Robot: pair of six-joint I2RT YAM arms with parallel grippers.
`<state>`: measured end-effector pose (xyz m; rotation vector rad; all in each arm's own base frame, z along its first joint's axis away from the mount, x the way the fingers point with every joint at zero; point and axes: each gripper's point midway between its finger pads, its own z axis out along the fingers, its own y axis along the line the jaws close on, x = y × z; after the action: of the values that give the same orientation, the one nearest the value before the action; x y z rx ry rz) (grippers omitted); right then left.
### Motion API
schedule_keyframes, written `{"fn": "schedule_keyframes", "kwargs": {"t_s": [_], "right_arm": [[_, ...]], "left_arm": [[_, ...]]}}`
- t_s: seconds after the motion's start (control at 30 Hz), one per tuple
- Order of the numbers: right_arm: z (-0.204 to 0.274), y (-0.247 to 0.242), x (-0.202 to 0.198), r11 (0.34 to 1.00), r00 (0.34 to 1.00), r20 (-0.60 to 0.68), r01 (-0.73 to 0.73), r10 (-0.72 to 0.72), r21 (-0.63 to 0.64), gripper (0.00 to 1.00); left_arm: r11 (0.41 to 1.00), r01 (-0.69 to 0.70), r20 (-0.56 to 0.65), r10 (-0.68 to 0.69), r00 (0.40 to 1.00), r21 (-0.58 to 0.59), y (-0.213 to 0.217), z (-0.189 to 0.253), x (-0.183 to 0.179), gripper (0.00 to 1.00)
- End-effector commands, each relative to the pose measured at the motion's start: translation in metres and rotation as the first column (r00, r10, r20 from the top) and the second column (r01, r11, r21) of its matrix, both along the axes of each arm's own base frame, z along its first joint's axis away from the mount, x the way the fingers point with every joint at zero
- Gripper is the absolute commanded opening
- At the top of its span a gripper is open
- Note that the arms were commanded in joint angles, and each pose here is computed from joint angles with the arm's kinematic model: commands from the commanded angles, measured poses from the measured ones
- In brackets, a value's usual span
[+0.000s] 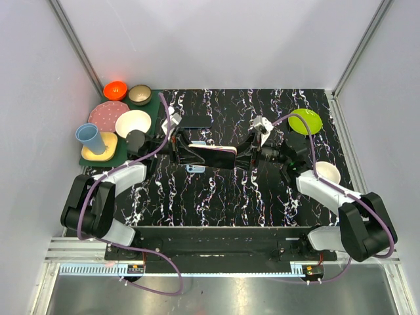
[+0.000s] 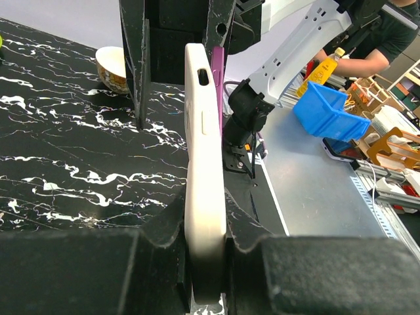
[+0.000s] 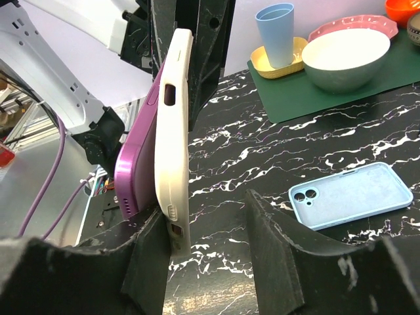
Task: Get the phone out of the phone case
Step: Remove the phone case from the phone.
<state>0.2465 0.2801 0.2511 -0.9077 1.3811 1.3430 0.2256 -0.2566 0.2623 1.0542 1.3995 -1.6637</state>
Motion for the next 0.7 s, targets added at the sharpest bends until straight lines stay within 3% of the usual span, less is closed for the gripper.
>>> {"fn": "schedule_keyframes", "kwargs": {"t_s": [0.0, 0.67], "right_arm": [[0.016, 0.015, -0.012, 0.997, 0.995, 0.067, -0.069, 0.068, 0.023, 0.52], [0.015, 0.025, -0.015, 0.997, 0.993, 0.094, -0.071, 0.067, 0.036, 0.43]], "left_arm": [[0.993, -0.079, 0.111, 0.089, 0.99, -0.093, -0.006, 0.023, 0.013, 0.0], [0.995, -0.058, 0.073, 0.064, 0.995, -0.077, -0.014, 0.012, 0.012, 0.0]]}}
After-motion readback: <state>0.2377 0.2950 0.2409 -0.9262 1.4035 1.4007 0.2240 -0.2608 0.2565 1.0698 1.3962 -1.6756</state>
